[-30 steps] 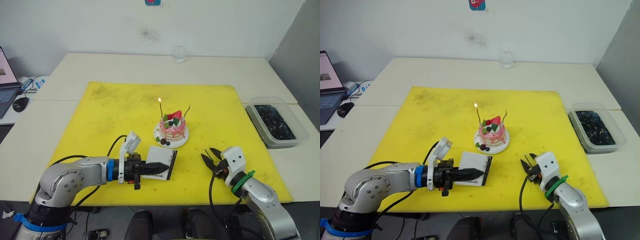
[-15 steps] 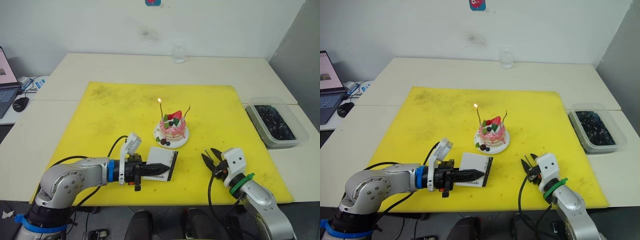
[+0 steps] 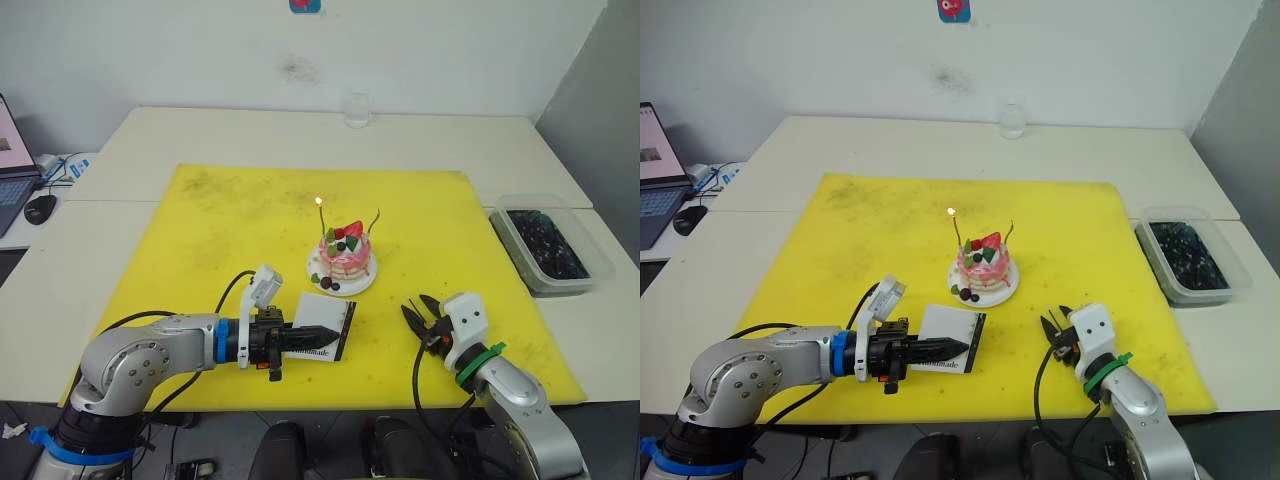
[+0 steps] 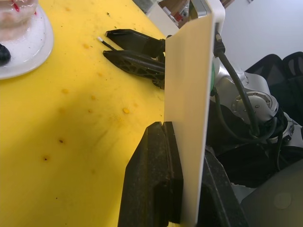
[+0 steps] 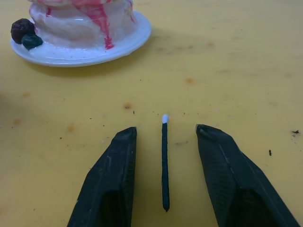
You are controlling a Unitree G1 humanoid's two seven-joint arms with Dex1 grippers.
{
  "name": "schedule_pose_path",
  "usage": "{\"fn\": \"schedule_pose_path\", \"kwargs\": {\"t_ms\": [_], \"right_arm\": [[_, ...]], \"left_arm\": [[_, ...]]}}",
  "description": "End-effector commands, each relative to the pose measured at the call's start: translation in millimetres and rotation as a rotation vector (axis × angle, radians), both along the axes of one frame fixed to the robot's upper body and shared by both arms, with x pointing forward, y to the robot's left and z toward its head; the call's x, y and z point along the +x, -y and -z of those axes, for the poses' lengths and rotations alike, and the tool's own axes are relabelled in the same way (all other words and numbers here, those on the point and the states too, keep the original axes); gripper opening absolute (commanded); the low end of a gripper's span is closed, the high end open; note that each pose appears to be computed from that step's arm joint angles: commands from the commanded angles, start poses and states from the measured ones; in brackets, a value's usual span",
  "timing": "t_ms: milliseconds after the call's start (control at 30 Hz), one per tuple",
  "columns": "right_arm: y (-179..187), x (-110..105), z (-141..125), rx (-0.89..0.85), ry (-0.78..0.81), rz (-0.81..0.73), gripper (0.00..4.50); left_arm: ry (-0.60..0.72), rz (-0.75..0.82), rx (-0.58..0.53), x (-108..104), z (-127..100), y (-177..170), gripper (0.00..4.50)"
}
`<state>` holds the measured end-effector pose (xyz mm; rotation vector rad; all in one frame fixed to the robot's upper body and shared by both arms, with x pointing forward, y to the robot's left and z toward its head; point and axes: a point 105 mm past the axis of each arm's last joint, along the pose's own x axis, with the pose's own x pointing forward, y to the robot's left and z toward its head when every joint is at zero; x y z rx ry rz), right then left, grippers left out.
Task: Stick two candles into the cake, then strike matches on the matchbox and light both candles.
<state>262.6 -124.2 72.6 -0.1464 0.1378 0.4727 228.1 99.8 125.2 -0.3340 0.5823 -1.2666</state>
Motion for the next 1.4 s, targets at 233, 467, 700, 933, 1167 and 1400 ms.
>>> {"fn": "schedule_pose_path", "kwargs": {"t_ms": [233,467,700,933,1167,1400], "right_arm": [[0,-7,10,-0.017,-0.036,0.003,0.02],[-2,-5,-1,-0.003,-0.002,-0.01,0.02],[-5,-9,-52,-0.021,0.13,-0.092,0.02],[-20,-25,-116,-0.233,0.296,-0.373,0.02],[-37,-42,-123,-0.501,0.342,-0.658,0.02],[-49,-45,-115,-0.65,0.387,-0.784,0.02]], "left_arm": [[0.022,0.017,-0.004,-4,-5,1,0.0],[0.021,0.016,-0.006,-3,-5,1,0.0],[0.014,0.0,-0.061,6,-13,4,0.0],[0.023,-0.011,-0.107,19,-27,10,0.0],[0.044,-0.007,-0.127,25,-33,15,0.0],[0.083,-0.031,-0.14,32,-41,18,0.0]]}}
